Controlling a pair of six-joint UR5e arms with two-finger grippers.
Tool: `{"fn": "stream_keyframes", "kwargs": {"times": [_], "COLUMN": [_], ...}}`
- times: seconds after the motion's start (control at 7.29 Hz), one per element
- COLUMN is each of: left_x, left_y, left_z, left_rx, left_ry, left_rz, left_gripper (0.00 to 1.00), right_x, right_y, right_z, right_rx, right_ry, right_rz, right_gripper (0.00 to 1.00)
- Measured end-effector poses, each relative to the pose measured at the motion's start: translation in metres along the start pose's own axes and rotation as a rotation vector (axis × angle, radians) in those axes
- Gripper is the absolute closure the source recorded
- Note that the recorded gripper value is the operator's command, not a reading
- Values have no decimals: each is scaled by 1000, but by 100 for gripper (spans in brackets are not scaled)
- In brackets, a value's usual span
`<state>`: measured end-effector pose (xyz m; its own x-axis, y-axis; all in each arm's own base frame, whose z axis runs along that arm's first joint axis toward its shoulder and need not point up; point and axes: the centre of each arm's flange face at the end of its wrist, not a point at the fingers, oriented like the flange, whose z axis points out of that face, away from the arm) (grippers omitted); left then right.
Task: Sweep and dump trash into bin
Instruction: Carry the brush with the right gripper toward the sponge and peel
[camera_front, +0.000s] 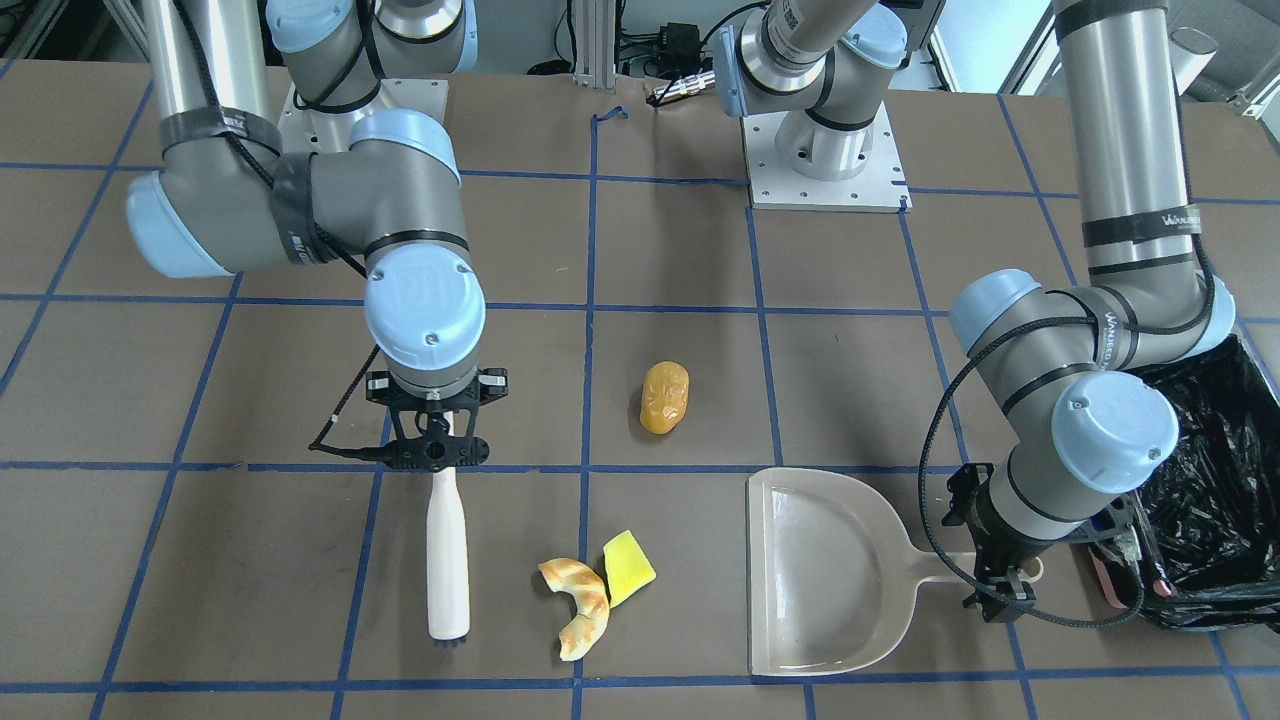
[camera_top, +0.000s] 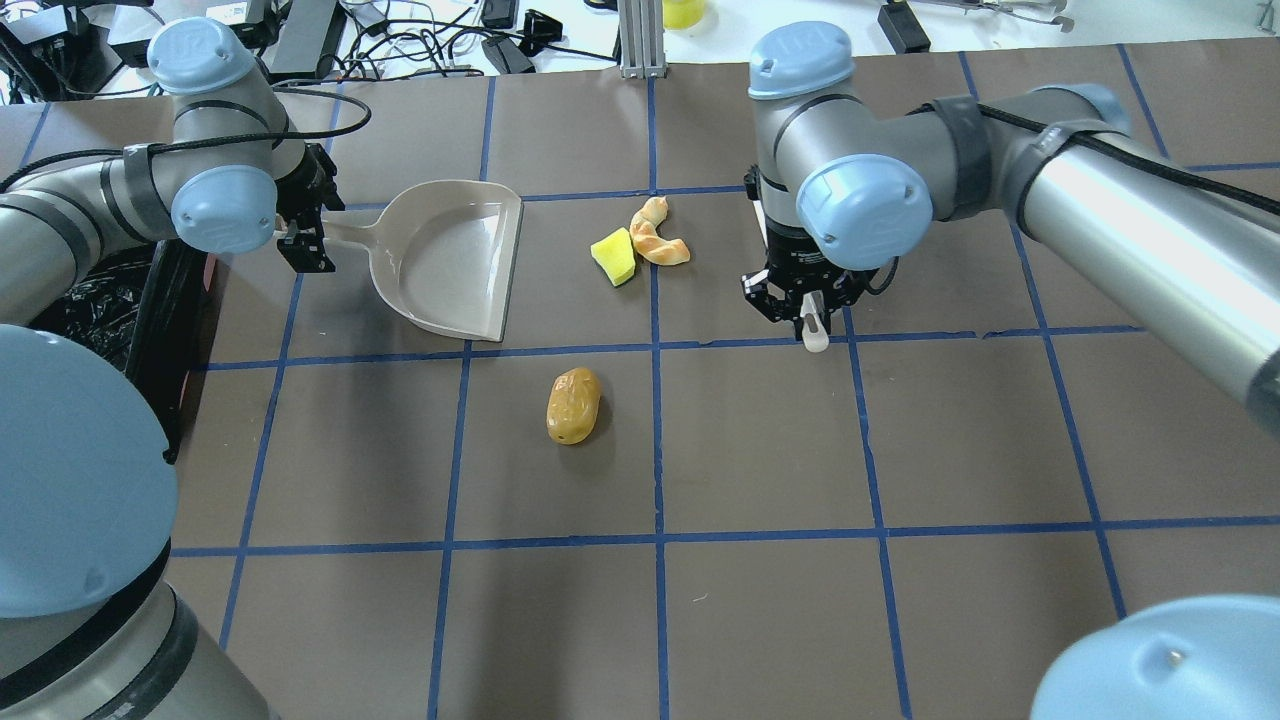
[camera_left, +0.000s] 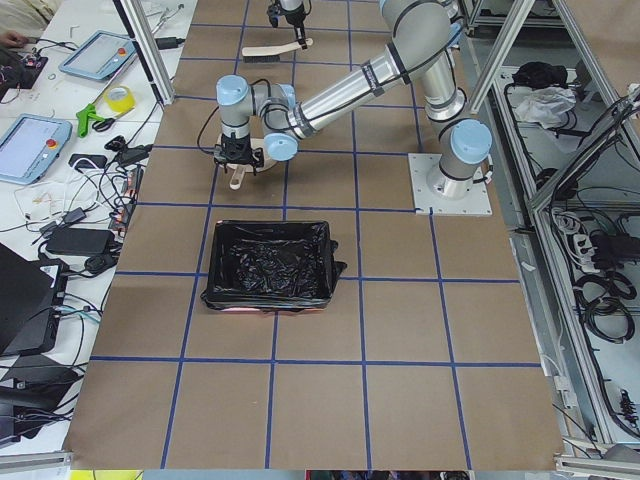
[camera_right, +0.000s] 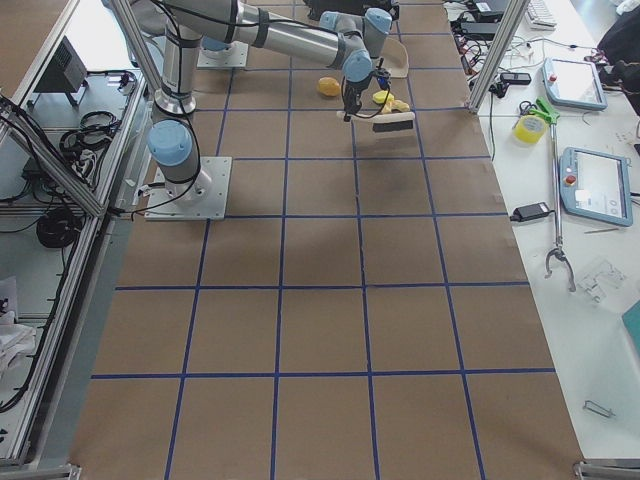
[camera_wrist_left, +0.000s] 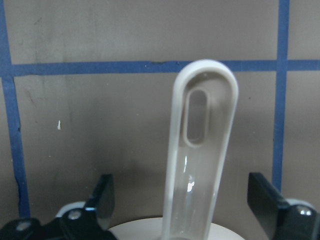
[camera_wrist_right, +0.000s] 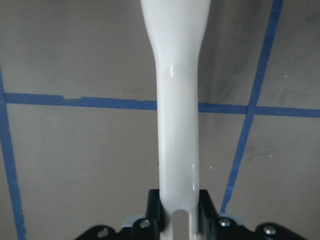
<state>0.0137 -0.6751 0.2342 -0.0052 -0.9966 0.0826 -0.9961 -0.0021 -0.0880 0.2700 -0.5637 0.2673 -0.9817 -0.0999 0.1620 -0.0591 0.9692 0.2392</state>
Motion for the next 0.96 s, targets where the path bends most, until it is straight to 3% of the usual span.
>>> {"fn": "stream_keyframes", "kwargs": {"times": [0.69,0.96], "left_x": [1,2], "left_y": [4,17], "left_z": [-14,-19], "left_rx": [1,31], "left_ry": [32,35], "left_rz": [33,72], "left_gripper": [100,100], "right_x": [-76,-109], "right_y": [-9,-12], "right_z": [14,12], "right_rx": [-27,-11], "right_ry": [-23,-21], "right_rz": [43,44], "right_gripper": [100,100]}}
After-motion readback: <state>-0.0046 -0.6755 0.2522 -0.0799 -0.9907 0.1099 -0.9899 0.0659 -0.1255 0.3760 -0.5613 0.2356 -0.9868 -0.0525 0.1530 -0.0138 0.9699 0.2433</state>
